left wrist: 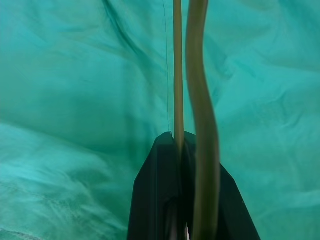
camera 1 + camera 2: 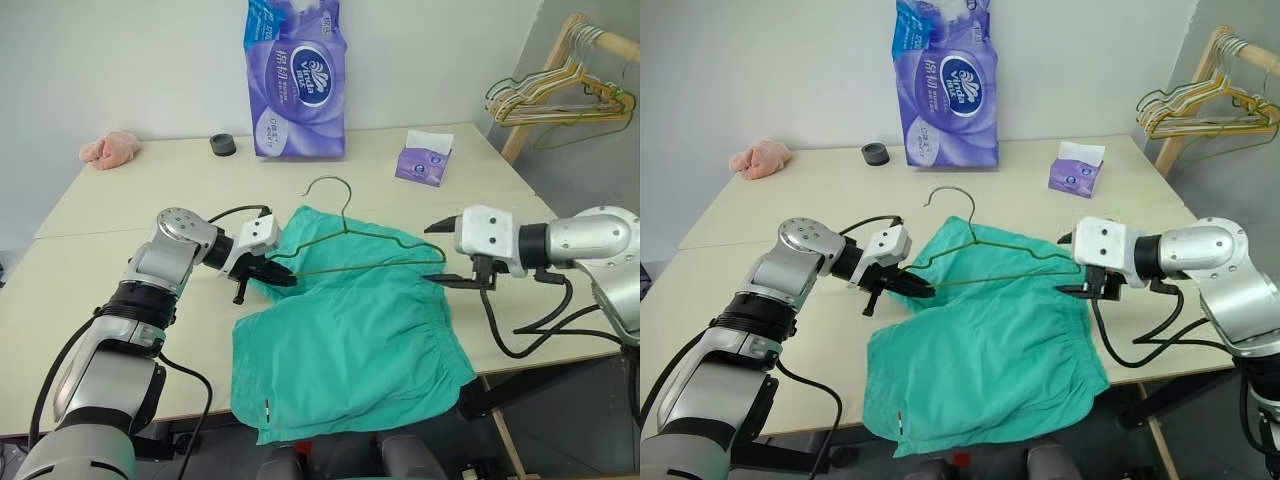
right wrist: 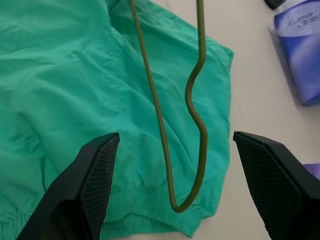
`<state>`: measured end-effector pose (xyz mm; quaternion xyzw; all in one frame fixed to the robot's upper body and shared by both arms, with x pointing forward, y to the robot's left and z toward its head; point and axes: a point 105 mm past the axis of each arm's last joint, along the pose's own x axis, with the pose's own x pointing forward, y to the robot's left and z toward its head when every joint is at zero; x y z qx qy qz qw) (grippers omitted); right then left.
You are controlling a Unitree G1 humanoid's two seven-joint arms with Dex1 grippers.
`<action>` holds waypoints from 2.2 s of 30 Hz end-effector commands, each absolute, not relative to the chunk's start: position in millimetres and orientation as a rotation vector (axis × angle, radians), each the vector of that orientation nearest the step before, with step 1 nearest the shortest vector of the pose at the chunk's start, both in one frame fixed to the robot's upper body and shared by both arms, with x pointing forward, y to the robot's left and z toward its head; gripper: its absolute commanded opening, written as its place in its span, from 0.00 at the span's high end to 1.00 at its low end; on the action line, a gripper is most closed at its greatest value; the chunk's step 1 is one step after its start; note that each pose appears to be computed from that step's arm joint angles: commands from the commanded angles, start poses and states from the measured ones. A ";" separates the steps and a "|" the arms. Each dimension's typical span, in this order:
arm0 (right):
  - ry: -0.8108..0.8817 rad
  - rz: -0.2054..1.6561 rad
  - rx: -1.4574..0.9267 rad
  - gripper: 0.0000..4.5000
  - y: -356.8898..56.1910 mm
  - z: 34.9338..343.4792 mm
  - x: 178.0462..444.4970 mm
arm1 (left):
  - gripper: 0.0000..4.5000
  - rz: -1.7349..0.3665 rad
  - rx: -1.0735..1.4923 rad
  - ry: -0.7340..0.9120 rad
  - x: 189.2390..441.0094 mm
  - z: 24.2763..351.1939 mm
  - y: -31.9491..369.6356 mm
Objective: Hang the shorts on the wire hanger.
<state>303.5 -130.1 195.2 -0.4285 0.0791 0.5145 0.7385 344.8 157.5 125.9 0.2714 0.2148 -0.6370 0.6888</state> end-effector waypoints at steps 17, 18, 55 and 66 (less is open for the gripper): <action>0.378 1.156 -0.961 0.48 -127.2 167.7 327.2 | 1.00 -1.431 0.696 0.437 343.4 129.7 150.4; 0.385 1.160 -0.966 0.55 -127.1 167.4 326.9 | 1.00 -1.430 0.700 0.439 343.6 129.2 150.8; 0.522 1.007 -0.715 1.00 -177.0 155.8 320.3 | 0.59 -0.954 0.475 0.196 397.0 197.4 210.4; 0.692 0.642 -0.246 1.00 -264.8 130.1 248.6 | 0.59 -1.140 0.297 0.161 379.7 172.1 158.1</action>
